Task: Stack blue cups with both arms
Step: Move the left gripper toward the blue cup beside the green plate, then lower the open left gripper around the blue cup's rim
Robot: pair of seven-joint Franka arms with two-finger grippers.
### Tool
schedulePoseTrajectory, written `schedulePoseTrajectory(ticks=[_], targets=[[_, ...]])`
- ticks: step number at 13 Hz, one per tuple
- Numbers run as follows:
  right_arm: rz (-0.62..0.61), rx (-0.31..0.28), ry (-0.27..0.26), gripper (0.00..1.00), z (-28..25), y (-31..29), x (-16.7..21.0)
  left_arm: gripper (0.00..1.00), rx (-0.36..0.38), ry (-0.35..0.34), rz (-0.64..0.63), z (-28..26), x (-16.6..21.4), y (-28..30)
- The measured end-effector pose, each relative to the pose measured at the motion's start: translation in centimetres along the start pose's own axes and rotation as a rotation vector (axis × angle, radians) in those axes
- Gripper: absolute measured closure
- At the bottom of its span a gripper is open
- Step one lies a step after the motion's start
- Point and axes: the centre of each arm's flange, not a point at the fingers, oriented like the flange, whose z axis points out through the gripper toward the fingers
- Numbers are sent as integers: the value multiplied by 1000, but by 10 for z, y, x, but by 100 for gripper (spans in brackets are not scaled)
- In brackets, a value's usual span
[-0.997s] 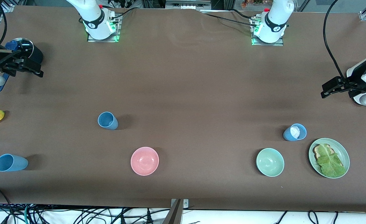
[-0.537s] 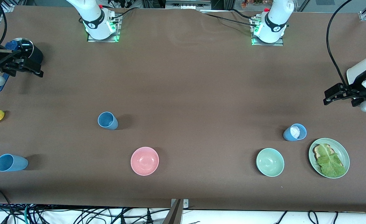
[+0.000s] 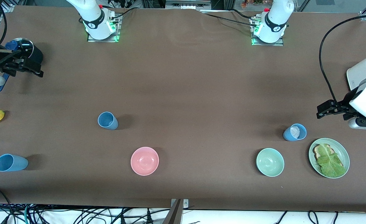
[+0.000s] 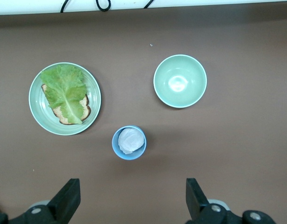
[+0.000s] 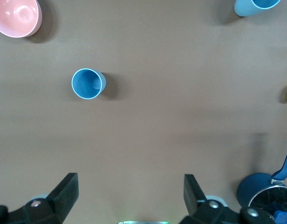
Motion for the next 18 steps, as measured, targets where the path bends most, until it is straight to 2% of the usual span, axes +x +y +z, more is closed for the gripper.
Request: schedulePoseTrajectory(ticks=[18], targets=[[0,0,0,0,0,0,0,0,11,28,73,135,37,-44]])
